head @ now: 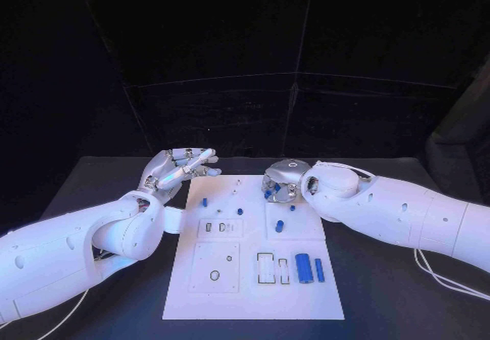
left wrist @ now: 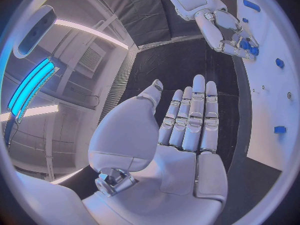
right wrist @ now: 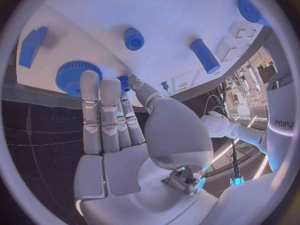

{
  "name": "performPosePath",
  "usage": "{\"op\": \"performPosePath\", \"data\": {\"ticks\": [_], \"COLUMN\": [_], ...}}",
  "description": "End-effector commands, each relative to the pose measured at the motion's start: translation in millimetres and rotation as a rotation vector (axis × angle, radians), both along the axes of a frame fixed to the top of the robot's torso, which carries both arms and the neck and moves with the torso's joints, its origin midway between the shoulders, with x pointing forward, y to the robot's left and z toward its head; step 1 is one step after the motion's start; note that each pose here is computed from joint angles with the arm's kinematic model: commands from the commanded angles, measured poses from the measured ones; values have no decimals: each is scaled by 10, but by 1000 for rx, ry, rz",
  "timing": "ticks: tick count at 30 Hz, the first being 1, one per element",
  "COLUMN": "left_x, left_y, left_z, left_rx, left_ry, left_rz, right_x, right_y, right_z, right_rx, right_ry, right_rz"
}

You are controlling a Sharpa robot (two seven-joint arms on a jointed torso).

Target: Assemble the parts on the task board

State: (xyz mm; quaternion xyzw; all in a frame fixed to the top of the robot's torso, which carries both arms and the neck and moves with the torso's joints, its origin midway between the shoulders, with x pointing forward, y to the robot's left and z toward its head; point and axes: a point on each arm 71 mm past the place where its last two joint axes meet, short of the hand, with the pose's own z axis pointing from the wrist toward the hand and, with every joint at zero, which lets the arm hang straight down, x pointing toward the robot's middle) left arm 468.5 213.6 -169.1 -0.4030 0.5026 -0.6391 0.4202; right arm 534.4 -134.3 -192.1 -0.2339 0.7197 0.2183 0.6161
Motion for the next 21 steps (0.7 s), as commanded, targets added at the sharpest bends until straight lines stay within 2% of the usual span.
{"op": "performPosePath", "data": {"ticks": [1, 8, 21], "left_x": [-1, 1, -7], "left_y": [-16, -15, 2], "left_z": [2, -14, -19], "left_rx": [-1, 2, 3], "left_ry": [-3, 3, 8], "left_rz": [-22, -24, -26], "right_x": [6, 13, -18], "right_y": [9, 18, 69], "right_z": [19, 41, 162], "right_rx": [7, 34, 161], "right_ry": [-1, -20, -122], "right_rz": [-1, -10, 9]}}
